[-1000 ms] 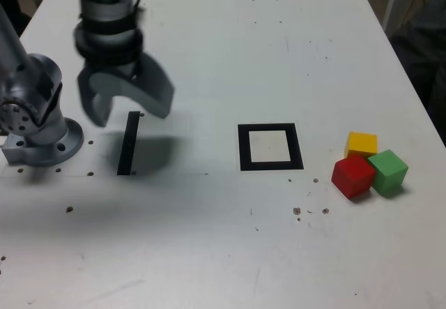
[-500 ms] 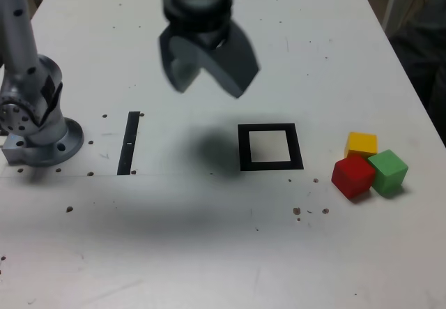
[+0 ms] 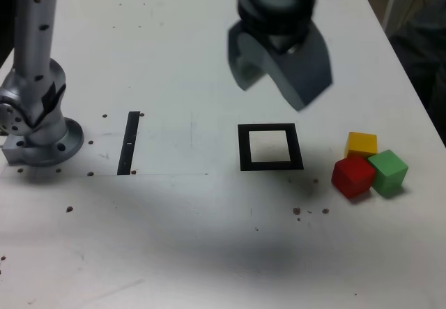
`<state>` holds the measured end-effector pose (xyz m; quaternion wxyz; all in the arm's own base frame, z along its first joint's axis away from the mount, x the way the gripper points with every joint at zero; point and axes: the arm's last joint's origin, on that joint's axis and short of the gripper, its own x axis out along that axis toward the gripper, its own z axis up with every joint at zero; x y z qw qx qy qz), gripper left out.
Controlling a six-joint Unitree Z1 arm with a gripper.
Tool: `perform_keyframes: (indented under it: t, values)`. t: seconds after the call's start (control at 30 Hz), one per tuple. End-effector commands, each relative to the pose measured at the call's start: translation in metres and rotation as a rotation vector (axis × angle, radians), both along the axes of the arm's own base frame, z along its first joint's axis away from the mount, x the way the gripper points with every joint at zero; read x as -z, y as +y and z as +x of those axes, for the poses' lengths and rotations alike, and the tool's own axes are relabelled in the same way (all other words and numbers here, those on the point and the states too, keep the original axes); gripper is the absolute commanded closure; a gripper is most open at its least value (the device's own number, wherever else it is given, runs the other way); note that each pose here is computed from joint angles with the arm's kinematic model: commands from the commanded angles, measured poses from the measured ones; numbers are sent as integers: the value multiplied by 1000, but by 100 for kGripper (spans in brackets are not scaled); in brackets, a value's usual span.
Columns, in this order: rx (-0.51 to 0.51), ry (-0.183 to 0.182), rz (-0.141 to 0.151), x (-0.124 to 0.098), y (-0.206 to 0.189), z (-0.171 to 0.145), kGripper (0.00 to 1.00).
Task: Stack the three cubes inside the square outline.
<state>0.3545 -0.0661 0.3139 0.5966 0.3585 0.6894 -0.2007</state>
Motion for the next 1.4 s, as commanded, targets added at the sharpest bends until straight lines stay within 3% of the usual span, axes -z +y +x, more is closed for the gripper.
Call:
perform_keyframes:
  t: [0.0,0.13,0.2,0.43,0.67,1.37]
  values:
    - [20,-22,4,-4,-9,14,3]
    - [59,19,28,7,-26,32,4]
    - [75,33,27,11,-33,39,4]
    - [107,74,-44,30,-46,58,5]
    - [118,120,-46,56,-50,72,7]
    - [138,159,-46,86,-77,77,17]
